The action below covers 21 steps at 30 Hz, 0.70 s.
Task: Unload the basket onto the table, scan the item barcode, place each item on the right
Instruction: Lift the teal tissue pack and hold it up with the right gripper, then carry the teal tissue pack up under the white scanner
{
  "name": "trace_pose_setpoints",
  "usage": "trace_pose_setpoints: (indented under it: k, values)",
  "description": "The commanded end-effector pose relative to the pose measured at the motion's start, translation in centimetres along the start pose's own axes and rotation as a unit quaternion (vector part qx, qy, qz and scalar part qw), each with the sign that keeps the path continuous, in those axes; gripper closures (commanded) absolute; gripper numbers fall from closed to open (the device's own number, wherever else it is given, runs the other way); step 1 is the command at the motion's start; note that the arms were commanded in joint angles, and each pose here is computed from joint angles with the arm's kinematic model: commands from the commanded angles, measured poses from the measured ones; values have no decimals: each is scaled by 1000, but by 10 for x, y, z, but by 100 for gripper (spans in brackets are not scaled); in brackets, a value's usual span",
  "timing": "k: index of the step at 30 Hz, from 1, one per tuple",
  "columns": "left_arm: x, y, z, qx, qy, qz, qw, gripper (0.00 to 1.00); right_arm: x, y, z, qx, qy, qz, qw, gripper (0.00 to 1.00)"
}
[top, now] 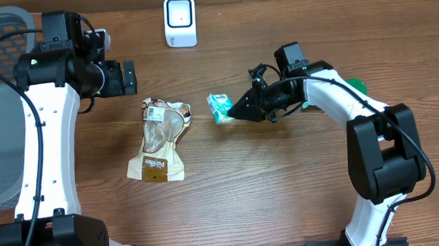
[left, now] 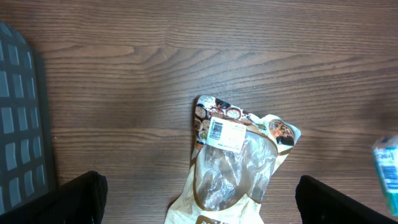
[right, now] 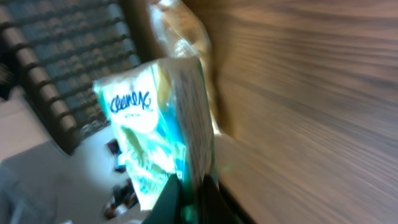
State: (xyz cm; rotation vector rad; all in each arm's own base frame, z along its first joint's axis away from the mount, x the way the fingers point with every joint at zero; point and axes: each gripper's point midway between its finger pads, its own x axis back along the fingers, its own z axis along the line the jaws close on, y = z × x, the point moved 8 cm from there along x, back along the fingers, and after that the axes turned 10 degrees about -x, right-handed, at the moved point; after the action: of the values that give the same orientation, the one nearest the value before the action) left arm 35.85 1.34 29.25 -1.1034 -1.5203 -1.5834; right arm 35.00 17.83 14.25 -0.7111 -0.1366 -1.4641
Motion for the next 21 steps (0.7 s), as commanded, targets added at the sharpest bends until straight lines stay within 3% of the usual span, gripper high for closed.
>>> trace_pose_setpoints:
  k: [1, 5, 9, 12, 16, 21]
  values:
    - [2, 4, 1, -9, -2, -8, 1000, 1, 27, 5, 29, 83, -89, -79, 989, 96]
    - [2, 4, 1, -9, -2, -8, 1000, 0, 62, -2, 64, 101, -196, -139, 965, 96]
    - [2, 4, 1, -9, -2, -8, 1000, 1, 97, -14, 110, 139, -241, -212, 937, 96]
    - [2, 4, 1, -9, -2, -8, 1000, 0, 119, -20, 142, 179, -275, -292, 898, 96]
    - [2, 4, 1, -9, -2, -8, 1000, 1, 128, -14, 173, 249, -328, -400, 819, 96]
    - [2, 4, 1, -9, -2, -8, 1000, 0, 109, 15, 206, 333, -400, -502, 691, 96]
